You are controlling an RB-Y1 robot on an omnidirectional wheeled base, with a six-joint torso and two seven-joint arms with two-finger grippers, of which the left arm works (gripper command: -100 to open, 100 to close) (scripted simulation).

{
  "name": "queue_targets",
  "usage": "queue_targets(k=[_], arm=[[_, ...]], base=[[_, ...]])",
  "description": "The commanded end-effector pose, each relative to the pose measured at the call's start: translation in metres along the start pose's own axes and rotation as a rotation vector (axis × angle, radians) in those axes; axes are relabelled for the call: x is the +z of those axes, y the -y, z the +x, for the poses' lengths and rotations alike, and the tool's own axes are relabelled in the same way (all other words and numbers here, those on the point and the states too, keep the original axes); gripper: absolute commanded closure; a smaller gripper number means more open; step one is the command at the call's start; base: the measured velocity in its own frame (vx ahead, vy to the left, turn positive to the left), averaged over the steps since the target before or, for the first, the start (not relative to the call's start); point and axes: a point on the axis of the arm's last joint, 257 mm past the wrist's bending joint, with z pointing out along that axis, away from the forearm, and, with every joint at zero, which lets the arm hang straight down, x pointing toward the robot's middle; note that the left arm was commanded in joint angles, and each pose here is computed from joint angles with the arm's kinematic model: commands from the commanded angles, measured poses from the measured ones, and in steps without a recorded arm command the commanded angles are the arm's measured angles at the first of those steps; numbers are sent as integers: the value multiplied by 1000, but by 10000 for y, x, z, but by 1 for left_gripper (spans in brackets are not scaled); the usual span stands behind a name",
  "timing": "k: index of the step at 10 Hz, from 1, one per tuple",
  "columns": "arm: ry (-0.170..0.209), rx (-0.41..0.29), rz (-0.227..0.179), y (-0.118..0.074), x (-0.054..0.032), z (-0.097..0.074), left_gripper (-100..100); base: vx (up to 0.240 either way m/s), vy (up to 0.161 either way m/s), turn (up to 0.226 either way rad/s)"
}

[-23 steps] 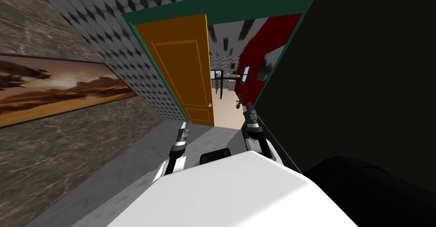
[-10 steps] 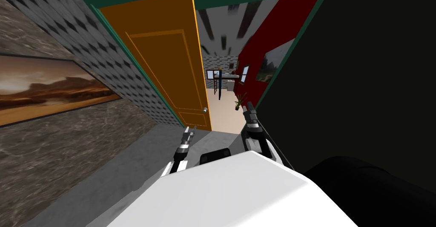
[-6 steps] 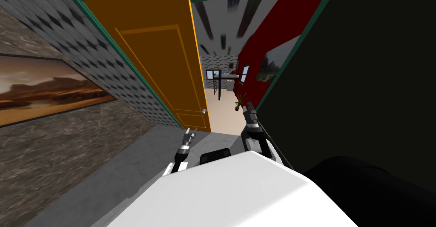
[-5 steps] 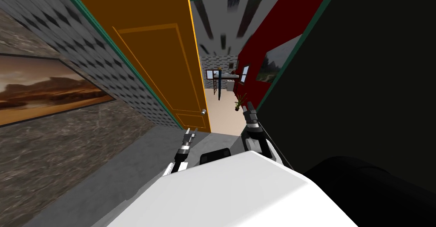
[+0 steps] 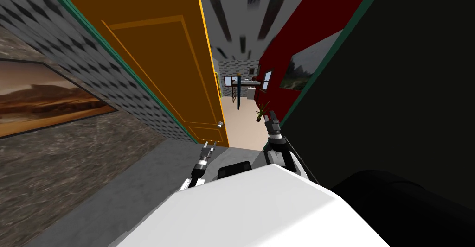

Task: Pull the door open

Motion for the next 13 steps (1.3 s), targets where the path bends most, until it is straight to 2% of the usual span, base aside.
queue_targets(k=[1, 7, 9, 10, 11, 13], arm=[[-22, 28, 2, -1, -19, 113, -100], [-114, 138, 23, 14, -172, 527, -100], [-139, 168, 31, 21, -221, 639, -100], [-130, 156, 28, 23, -210, 598, -100], [-138, 160, 14, -119, -291, 615, -100], [-144, 160, -4, -285, -379, 618, -100]], base=[[134, -29, -1], [152, 5, 4], [141, 65, 21], [51, 42, -1], [-48, -86, -142], [-74, -164, -126]])
